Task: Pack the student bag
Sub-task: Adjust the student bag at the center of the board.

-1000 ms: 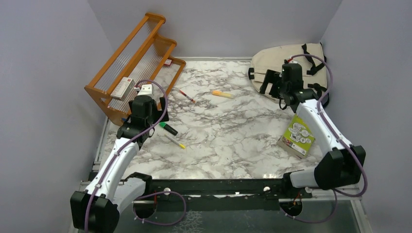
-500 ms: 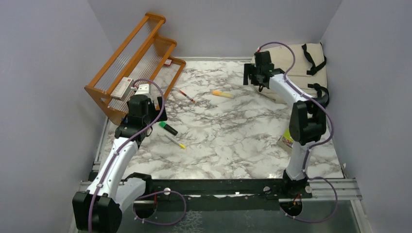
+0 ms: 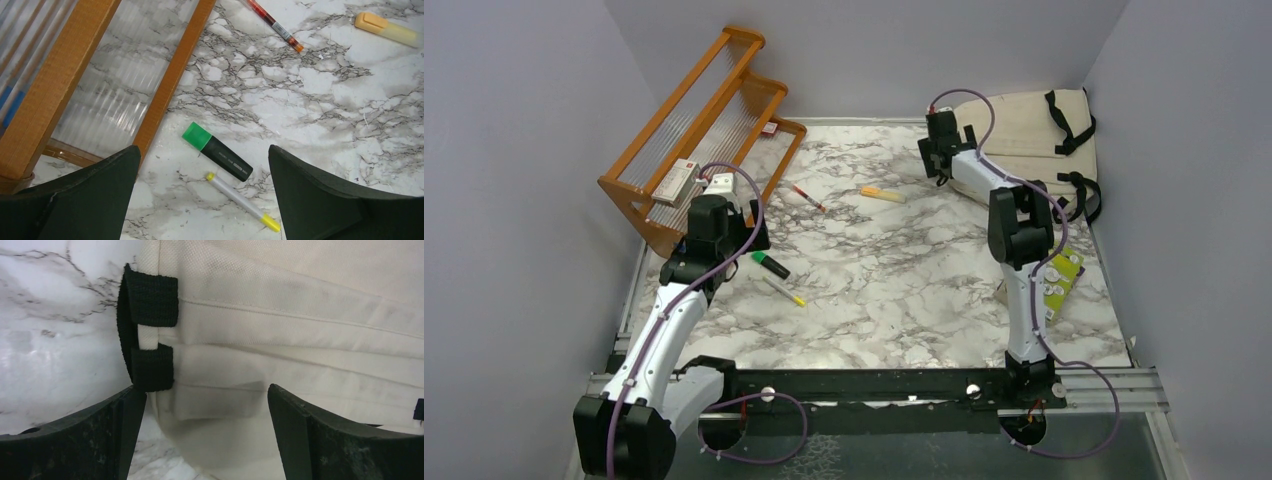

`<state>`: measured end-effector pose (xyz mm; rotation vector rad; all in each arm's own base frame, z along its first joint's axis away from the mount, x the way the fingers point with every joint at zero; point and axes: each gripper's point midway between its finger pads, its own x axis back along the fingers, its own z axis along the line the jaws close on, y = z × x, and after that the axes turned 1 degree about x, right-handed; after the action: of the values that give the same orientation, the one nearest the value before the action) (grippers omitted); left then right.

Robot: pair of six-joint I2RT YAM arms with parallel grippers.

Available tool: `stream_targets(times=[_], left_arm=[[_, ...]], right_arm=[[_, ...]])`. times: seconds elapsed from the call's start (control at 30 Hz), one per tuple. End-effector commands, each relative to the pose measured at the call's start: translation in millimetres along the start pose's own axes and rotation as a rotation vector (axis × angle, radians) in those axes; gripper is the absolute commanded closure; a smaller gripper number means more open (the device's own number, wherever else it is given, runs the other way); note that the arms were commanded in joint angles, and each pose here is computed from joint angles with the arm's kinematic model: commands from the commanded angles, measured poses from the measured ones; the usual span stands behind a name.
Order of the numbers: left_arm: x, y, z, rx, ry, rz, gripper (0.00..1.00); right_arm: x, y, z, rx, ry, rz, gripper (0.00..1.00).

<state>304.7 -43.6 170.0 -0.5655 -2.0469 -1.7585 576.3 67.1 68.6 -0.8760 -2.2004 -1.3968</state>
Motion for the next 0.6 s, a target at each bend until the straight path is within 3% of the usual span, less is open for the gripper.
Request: stream_targets(times=[0.0, 0.33, 0.37, 0.47, 0.57], left_arm=[[1.4, 17.1, -5.9, 0.002, -0.037, -0.046, 0.01], [-1.9, 15.8, -4.9, 0.008, -0.038, -0.034, 0.01], [-1.9, 16.0, -4.4, 0.009, -0.037, -0.034, 0.01], [-1.3, 16.2, -2.7, 0.012, -0.030, -0.037, 0.01], [-1.1, 16.9, -0.3, 0.017, -0.018, -0.042, 0.01]], right_arm=[[-15.8, 14.1, -14.9, 0.075, -0.140, -0.035, 0.04], [-39.7, 7.8, 0.6, 0.137, -0.195, -0.014, 0.04], [-42.8, 6.4, 0.2, 0.142, -0.209, -0.006, 0.08], [-48.9, 4.0, -4.3, 0.149, -0.265, -0.001, 0.31], [-49.2, 3.3, -5.3, 0.139, -0.276, 0.001, 0.44]])
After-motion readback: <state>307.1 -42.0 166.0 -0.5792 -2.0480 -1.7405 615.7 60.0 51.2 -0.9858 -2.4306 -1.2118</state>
